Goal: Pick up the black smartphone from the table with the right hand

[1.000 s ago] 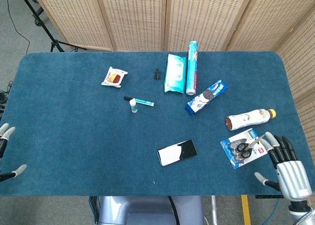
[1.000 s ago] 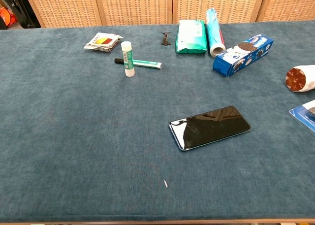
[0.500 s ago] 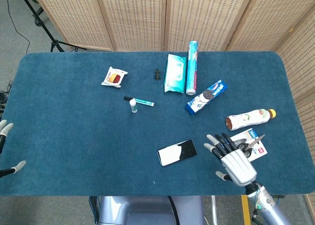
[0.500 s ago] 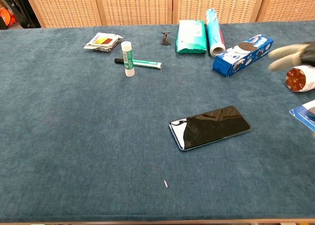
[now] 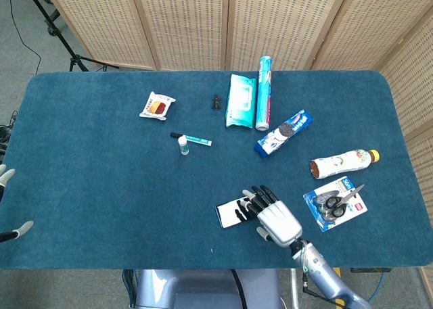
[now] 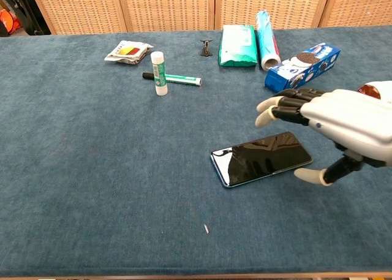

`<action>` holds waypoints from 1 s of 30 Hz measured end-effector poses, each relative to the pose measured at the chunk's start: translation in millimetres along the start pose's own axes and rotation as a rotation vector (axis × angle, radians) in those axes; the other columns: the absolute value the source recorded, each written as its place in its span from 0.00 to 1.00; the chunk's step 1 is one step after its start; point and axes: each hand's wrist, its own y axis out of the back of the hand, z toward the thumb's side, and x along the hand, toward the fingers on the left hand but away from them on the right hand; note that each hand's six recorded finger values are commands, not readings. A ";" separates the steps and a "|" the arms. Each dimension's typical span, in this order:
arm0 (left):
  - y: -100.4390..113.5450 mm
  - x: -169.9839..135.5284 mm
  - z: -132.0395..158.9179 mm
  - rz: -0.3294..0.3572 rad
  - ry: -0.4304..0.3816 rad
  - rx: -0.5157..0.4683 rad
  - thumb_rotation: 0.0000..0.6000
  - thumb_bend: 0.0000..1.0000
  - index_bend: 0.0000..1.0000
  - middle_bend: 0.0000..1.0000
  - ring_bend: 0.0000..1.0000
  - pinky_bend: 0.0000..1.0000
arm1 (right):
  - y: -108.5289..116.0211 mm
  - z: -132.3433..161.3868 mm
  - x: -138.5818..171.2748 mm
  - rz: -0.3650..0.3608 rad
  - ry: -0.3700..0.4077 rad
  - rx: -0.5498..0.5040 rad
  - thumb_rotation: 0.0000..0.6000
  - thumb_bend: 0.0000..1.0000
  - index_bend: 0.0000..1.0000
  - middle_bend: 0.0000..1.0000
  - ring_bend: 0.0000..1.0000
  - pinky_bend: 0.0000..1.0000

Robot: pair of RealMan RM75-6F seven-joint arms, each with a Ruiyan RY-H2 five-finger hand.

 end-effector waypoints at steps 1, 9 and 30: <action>0.1 0.2 0.0 0.000 0.000 0.000 1.00 0.00 0.00 0.00 0.00 0.00 | -2.3 1.7 -3.6 0.004 -0.001 0.002 1.00 0.32 0.21 0.14 0.04 0.09; -0.5 0.6 -0.1 -0.003 -0.001 0.000 1.00 0.00 0.00 0.00 0.00 0.00 | -25.5 8.2 -20.4 0.030 -0.012 0.018 1.00 0.36 0.23 0.16 0.05 0.09; 0.9 1.3 -2.0 -0.006 0.005 -0.013 1.00 0.00 0.00 0.00 0.00 0.00 | -42.3 9.0 -36.8 0.043 -0.014 0.041 1.00 0.45 0.29 0.23 0.13 0.16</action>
